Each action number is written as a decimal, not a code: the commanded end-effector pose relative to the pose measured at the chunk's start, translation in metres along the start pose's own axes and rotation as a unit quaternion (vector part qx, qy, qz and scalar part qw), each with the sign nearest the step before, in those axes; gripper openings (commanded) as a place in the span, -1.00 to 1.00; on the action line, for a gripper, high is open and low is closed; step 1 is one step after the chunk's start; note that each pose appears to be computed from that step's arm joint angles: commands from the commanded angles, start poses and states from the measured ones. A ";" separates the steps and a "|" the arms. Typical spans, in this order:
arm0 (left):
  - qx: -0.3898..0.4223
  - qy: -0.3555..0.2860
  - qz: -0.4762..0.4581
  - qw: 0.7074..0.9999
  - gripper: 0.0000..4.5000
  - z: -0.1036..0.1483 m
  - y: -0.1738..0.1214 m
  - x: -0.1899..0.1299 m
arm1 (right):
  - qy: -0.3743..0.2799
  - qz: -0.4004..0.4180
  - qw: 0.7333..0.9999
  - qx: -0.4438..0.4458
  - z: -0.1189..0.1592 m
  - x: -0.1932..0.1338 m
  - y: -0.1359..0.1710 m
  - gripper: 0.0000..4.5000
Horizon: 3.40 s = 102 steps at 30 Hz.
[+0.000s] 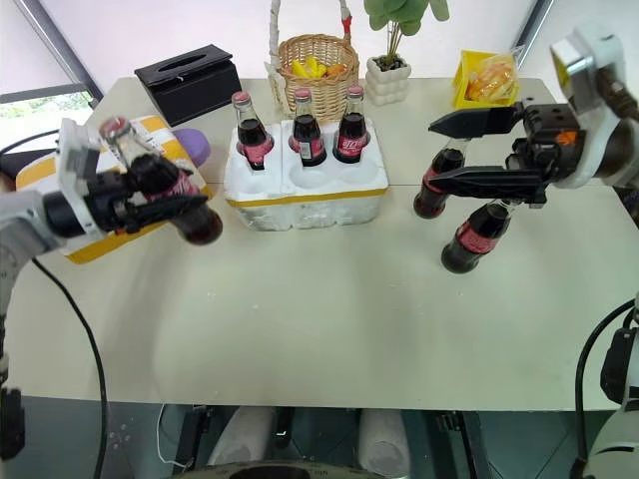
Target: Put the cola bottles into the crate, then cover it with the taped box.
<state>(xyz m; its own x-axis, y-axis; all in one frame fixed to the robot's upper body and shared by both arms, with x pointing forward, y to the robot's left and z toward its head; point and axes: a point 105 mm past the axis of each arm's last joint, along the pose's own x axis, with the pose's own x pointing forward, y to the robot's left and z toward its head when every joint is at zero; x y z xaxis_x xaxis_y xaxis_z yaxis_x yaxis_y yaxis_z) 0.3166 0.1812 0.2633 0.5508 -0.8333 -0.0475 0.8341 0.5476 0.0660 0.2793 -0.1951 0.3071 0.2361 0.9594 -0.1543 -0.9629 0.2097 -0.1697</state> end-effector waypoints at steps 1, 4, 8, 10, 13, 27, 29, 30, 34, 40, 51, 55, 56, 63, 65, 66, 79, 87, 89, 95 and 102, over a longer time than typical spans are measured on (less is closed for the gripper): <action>0.031 -0.030 -0.013 0.999 0.23 0.030 0.003 0.009 | -0.014 -0.004 0.999 -0.036 0.013 -0.003 0.007 1.00; 0.034 -0.038 -0.011 0.999 0.23 0.040 0.014 0.017 | -0.016 -0.009 0.999 -0.034 0.010 -0.003 0.009 1.00; 0.037 -0.033 -0.011 0.999 0.23 0.038 0.028 0.032 | -0.019 -0.014 0.999 -0.031 0.007 -0.003 0.013 1.00; 0.038 -0.030 -0.014 0.999 0.23 0.035 0.033 0.039 | -0.021 -0.018 0.999 -0.030 0.007 -0.003 0.014 1.00; 0.041 -0.037 -0.011 0.998 0.23 0.033 0.041 0.049 | -0.025 -0.022 0.999 -0.027 0.007 -0.004 0.016 1.00; 0.028 -0.046 -0.029 0.998 0.23 0.028 0.049 0.080 | -0.031 -0.033 0.999 -0.018 0.006 -0.002 0.018 1.00; 0.025 -0.041 -0.043 0.998 0.23 0.022 0.043 0.084 | -0.033 -0.038 0.999 -0.016 0.006 -0.003 0.016 1.00; 0.026 -0.036 -0.047 0.998 0.23 0.020 0.041 0.086 | -0.034 -0.040 0.998 -0.015 0.006 -0.003 0.016 1.00; 0.073 0.033 -0.040 0.996 0.23 -0.014 0.039 0.089 | -0.037 -0.041 0.998 -0.015 0.006 -0.003 0.015 1.00; 0.099 0.074 -0.024 0.992 0.23 -0.044 0.040 0.094 | -0.036 -0.044 0.998 -0.016 0.004 -0.001 0.014 1.00; 0.090 0.044 0.076 0.992 0.98 -0.052 0.062 0.094 | -0.037 -0.043 0.998 -0.018 0.005 0.002 0.013 1.00; 0.077 0.028 0.064 0.995 0.98 -0.043 0.057 0.086 | -0.036 -0.043 0.998 -0.019 0.005 0.002 0.011 1.00; 0.075 0.026 0.061 0.995 0.98 -0.040 0.055 0.083 | -0.036 -0.044 0.998 -0.019 0.005 0.002 0.011 1.00; 0.050 -0.026 0.001 0.998 0.98 0.001 0.027 0.045 | -0.026 -0.053 0.998 -0.020 0.002 -0.001 0.008 1.00; 0.050 -0.030 -0.016 0.998 0.98 0.013 0.017 0.031 | -0.020 -0.058 0.998 -0.020 0.000 -0.004 0.007 1.00; 0.050 -0.030 -0.023 0.998 0.98 0.019 0.012 0.024 | -0.016 -0.062 0.998 -0.019 -0.001 -0.005 0.005 1.00; -0.006 0.003 -0.161 0.987 0.98 0.042 -0.046 -0.018 | 0.020 -0.068 0.997 0.022 -0.016 -0.030 0.046 1.00; -0.006 0.009 -0.177 0.984 0.98 0.031 -0.042 -0.003 | 0.070 -0.112 0.987 0.087 -0.047 -0.042 0.086 1.00; -0.005 0.010 -0.182 0.983 0.98 0.028 -0.043 0.003 | 0.100 -0.165 0.977 0.096 -0.069 -0.054 0.083 1.00; -0.004 0.014 -0.203 0.979 0.98 0.022 -0.048 0.013 | 0.138 -0.314 0.934 0.102 -0.138 -0.084 0.062 1.00; -0.001 0.008 -0.201 0.980 0.98 0.022 -0.046 0.018 | 0.066 -0.392 0.912 0.100 -0.156 -0.083 0.041 1.00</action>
<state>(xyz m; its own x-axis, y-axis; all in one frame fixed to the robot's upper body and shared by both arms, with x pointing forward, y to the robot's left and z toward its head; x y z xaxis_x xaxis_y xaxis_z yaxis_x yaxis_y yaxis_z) 0.2889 0.1399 0.2691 0.1762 -0.9790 -0.1029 0.9837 0.1788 -0.0172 0.2355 -0.2962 0.1487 0.8402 0.4877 -0.2371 -0.5106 0.8587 -0.0434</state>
